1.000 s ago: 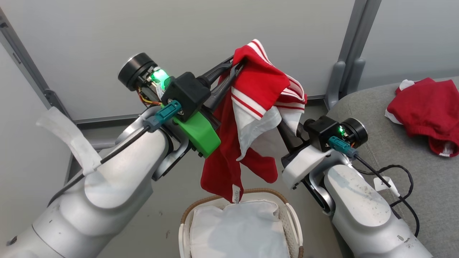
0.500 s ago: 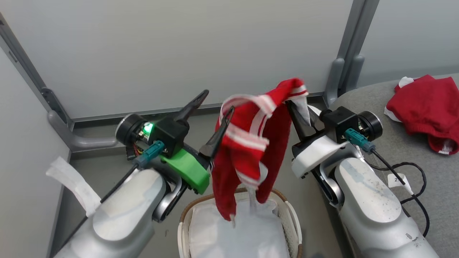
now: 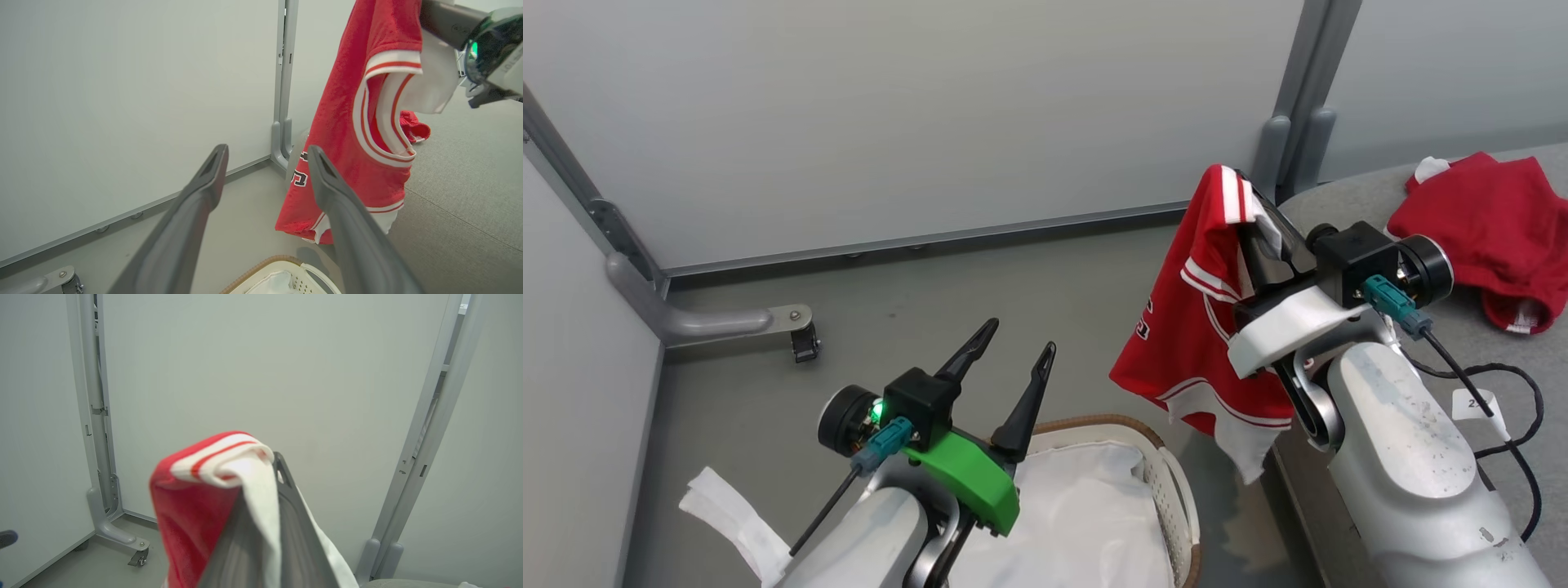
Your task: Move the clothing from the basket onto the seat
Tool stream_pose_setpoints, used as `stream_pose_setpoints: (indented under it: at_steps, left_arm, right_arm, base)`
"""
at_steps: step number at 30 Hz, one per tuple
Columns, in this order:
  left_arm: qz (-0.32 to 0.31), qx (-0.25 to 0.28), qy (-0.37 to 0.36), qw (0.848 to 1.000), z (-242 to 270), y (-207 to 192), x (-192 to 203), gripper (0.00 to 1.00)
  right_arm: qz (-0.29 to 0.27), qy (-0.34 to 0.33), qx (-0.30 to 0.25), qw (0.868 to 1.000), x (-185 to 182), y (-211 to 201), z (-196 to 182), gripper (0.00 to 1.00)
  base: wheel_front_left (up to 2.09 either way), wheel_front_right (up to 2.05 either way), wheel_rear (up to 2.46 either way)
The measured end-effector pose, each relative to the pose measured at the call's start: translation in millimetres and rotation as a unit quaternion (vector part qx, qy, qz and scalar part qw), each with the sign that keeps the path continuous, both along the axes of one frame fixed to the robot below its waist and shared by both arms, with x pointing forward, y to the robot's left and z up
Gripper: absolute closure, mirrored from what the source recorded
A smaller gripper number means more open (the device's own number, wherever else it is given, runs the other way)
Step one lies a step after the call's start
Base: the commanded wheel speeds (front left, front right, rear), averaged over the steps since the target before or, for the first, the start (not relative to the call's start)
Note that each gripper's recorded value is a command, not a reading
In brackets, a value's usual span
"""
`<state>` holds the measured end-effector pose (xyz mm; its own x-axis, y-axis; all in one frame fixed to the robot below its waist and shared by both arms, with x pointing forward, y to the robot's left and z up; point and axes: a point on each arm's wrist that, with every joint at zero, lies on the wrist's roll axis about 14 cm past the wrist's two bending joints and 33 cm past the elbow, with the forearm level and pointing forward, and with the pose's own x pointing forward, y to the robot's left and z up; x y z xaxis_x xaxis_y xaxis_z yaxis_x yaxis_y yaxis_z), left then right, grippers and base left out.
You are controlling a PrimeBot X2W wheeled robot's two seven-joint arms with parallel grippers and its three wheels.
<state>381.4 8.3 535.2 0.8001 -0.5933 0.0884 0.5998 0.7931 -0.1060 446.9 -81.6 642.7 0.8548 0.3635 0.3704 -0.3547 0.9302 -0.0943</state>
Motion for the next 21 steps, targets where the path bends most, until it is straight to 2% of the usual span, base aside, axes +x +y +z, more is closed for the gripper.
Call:
stream_pose_setpoints:
  at_steps: [11,21]
  left_arm:
    - [-0.056,0.0,0.012,0.998,-16.3,-42.7,-5.2,0.0]
    - [-0.144,0.002,0.011,0.99,-24.7,-101.2,1.2,0.0]
  right_arm:
    - [-0.083,-0.012,-0.009,0.996,-2.8,-66.4,6.7,1.0]
    - [-0.198,-0.015,-0.029,0.98,-17.5,-159.4,8.2,1.0]
  base:
    - [0.0,0.0,0.0]
    - [0.0,0.0,0.0]
